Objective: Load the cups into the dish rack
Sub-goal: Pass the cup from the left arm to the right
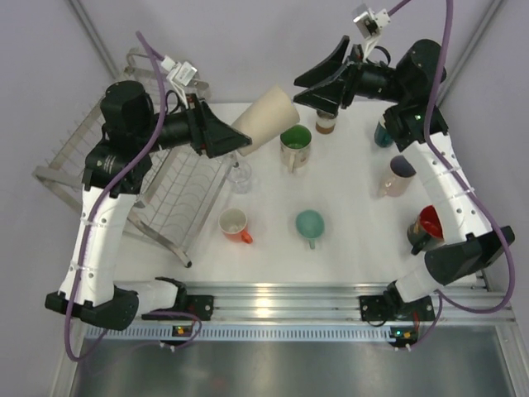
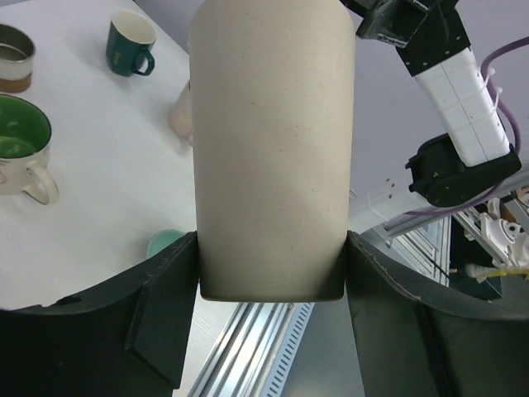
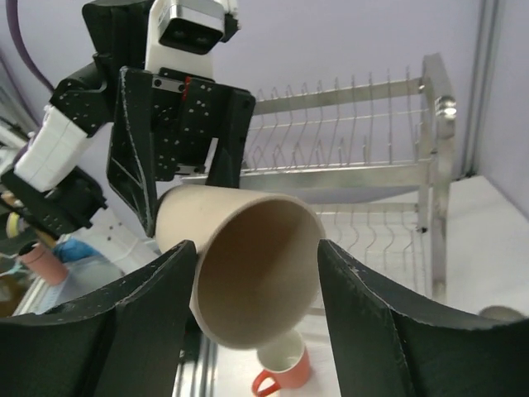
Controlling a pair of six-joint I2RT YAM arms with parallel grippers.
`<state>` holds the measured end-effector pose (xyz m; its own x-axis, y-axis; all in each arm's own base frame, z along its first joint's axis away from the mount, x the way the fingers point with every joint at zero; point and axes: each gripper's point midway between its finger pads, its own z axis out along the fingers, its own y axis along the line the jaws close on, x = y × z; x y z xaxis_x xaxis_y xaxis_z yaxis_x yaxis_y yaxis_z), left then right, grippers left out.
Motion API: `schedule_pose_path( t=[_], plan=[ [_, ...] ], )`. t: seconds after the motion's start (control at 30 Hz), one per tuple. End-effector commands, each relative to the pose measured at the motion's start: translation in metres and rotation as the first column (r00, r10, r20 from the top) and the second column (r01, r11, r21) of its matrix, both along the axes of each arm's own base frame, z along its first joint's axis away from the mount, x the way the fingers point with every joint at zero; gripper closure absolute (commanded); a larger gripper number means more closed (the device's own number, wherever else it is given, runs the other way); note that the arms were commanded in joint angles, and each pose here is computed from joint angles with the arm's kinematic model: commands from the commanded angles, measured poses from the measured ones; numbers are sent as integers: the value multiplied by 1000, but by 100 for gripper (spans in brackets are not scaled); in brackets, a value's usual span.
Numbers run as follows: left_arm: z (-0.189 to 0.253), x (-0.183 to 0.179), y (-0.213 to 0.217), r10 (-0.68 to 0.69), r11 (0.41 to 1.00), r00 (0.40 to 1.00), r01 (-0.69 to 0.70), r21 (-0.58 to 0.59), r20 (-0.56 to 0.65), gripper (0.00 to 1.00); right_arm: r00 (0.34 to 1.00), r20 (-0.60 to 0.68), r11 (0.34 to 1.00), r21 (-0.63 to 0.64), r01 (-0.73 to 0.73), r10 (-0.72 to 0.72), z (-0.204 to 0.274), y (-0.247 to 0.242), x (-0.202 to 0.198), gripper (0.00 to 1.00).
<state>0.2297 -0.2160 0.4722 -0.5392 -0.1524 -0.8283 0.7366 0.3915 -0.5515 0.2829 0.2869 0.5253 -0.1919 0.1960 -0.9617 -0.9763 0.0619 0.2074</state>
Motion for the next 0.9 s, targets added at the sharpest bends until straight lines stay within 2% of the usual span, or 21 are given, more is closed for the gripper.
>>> schedule_pose_path(
  t=[0.0,0.07,0.13,0.2,0.3,0.33,0.37,0.43,0.47,0.53,0.57,0.6,0.63,0.73,0.87],
  plan=[
    [10,1,-17,-50,999,995,51,-5,89,100,990,29,991,-10,-137,137,4,10,-32,39],
    [8,1,-23,-62,998,994,62,1,88,100,990,-4,989,-16,-144,144,-6,9,-36,45],
    [4,5,-25,-54,999,995,53,7,82,100,986,20,987,-1,-163,163,-8,7,-44,49],
    [1,8,-27,-54,999,996,53,12,72,100,984,-34,984,5,-176,176,-21,7,-48,56],
    [-2,11,-29,-49,999,996,48,19,68,100,978,-102,983,30,-180,183,-30,6,-55,79],
    [-3,14,-29,-36,999,997,34,22,67,94,980,-78,982,58,-180,184,-33,5,-56,99],
    [-2,17,-27,-11,1000,997,10,22,71,83,977,-133,983,111,-149,164,-24,2,-56,100],
    [4,28,-22,66,998,994,-67,14,85,50,974,-155,967,218,-131,167,-11,-5,-59,100],
    [10,32,-20,99,995,990,-99,-2,97,42,980,-143,950,298,-92,140,5,-12,-56,100],
    [33,40,-12,197,979,971,-187,-79,133,34,978,-164,917,395,-55,130,13,-21,-51,100],
    [43,40,-9,229,968,966,-214,-128,120,27,981,-134,877,477,-59,139,30,-30,-55,100],
    [72,31,-5,251,954,947,-207,-218,200,25,981,-129,858,510,-59,144,35,-33,-56,100],
    [71,34,-3,276,941,942,-225,-252,191,22,978,-141,824,565,-48,153,43,-39,-54,100],
    [94,24,-2,276,909,938,-182,-376,212,14,984,-74,759,647,-75,160,60,-52,-62,100],
    [102,24,-10,221,897,956,-122,-425,193,10,988,-51,729,681,-72,145,79,-58,-61,100]
  ],
)
